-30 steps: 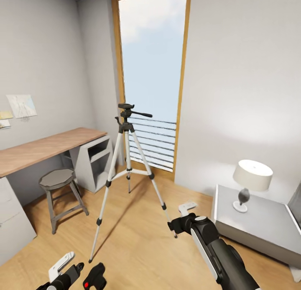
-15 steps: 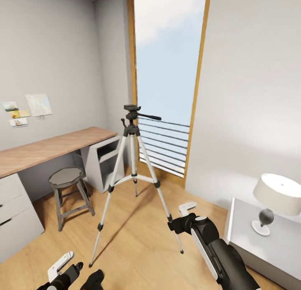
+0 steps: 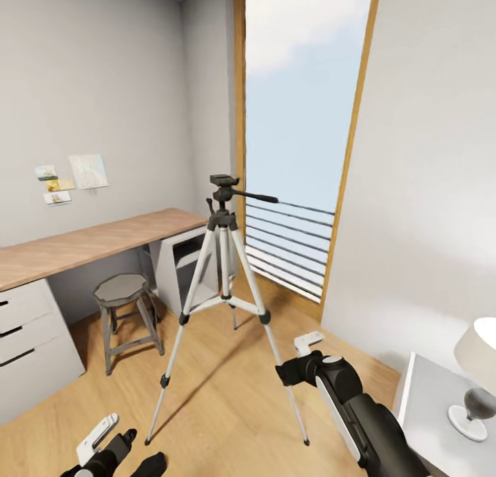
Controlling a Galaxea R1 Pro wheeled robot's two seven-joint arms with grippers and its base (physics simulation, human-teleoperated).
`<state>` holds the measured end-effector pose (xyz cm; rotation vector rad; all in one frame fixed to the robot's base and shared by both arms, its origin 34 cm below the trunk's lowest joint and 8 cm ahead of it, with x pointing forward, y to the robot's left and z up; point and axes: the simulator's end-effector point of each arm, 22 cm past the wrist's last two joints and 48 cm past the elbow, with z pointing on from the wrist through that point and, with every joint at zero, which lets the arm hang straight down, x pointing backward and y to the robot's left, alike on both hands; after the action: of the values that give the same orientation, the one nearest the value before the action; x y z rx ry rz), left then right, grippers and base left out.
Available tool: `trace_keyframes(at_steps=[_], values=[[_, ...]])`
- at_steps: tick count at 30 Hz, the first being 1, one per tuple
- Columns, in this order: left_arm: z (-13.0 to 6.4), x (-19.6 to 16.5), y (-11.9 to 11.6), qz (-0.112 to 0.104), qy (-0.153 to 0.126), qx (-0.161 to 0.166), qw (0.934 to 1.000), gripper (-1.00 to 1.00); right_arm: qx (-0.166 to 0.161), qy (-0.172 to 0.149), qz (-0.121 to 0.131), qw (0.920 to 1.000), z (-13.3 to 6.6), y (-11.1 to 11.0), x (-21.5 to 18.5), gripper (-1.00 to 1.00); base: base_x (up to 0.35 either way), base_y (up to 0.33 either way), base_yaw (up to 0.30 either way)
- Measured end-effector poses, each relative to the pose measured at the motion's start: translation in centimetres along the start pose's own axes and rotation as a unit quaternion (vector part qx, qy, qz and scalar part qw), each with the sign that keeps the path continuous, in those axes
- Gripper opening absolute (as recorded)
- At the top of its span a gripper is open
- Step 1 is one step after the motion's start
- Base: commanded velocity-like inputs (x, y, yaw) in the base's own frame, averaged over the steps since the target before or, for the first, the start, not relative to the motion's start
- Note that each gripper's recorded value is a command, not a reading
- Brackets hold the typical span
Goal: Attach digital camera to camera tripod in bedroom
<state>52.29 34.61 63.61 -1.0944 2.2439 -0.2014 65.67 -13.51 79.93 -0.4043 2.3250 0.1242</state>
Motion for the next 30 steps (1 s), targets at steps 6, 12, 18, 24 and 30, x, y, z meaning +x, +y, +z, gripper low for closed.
trace_keyframes(at_steps=[6,12,18,24,30], values=[[0.0,0.3,-0.4,-0.028,0.005,0.008,0.9996,1.00,-0.001,0.001,0.001,1.0000,-0.1,0.0,0.2,1.00,0.194,-0.278,0.211],[0.0,0.1,-1.1,-0.064,0.001,0.022,0.9977,1.00,0.000,0.001,-0.009,1.0000,-0.5,-1.4,0.5,1.00,0.189,-0.280,0.076],[0.2,0.3,-0.6,-0.087,-0.005,0.015,0.9960,1.00,-0.045,0.011,-0.031,0.9984,-0.8,-1.1,1.5,1.00,0.168,-0.272,0.025],[0.7,0.7,0.7,-0.135,-0.012,-0.004,0.9908,1.00,-0.097,0.025,-0.060,0.9932,-1.7,-1.0,2.7,1.00,0.071,-0.134,0.009],[0.8,0.0,1.6,-0.221,-0.038,-0.017,0.9744,1.00,-0.110,0.025,-0.078,0.9905,-2.5,-1.4,2.7,1.00,0.024,-0.046,0.003]])
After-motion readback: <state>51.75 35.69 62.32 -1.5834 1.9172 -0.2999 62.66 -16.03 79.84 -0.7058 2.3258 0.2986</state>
